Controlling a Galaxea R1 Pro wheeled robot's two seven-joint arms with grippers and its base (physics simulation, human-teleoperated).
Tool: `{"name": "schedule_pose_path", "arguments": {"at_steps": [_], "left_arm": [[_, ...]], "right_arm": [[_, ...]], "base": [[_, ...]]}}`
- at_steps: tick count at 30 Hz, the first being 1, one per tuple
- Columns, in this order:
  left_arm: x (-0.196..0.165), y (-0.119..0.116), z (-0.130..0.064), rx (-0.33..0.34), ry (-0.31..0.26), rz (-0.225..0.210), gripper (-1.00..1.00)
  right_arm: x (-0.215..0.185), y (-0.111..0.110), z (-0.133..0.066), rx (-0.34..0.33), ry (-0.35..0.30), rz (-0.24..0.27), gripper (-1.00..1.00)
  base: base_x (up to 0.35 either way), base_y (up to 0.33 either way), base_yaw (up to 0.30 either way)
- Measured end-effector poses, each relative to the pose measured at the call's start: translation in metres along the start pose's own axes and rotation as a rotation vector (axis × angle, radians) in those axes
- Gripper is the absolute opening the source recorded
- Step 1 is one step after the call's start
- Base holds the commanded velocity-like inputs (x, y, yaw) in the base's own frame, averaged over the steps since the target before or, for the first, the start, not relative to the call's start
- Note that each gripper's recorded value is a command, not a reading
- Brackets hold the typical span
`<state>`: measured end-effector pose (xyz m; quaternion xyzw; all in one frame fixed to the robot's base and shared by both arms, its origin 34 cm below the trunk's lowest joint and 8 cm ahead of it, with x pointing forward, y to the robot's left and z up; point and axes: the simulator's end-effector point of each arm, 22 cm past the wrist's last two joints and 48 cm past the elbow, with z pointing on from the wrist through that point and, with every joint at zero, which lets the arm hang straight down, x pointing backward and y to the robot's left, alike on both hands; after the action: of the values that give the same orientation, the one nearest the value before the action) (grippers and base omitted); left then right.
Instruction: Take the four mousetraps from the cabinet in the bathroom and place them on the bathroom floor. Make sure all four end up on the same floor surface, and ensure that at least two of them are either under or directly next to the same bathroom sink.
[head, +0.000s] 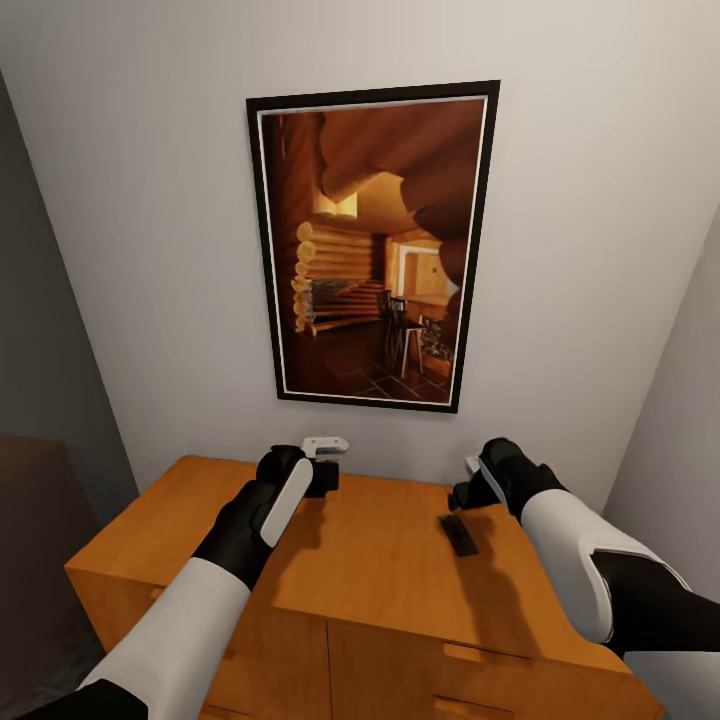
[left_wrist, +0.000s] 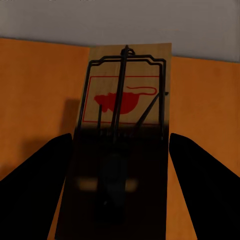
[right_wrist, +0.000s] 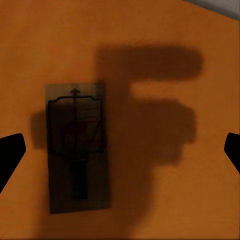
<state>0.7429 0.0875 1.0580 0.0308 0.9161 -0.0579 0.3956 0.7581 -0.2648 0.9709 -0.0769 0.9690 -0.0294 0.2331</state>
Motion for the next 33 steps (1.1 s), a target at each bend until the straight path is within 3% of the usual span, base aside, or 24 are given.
{"name": "schedule_pose_path", "arguments": {"at_steps": [15,33], "left_arm": [[0.000,0.000,0.000,-0.001,0.000,-0.001,-1.00],[0.000,0.000,0.000,-0.001,0.000,-0.001,-1.00]], "right_arm": [[0.003,0.004,0.001,-0.011,0.011,-0.002,1.00],[-0.008,0.012,0.001,-0.042,-0.039,-0.014,1.00]], "base": [[0.000,0.000,0.000],[0.000,0.000,0.000]]}}
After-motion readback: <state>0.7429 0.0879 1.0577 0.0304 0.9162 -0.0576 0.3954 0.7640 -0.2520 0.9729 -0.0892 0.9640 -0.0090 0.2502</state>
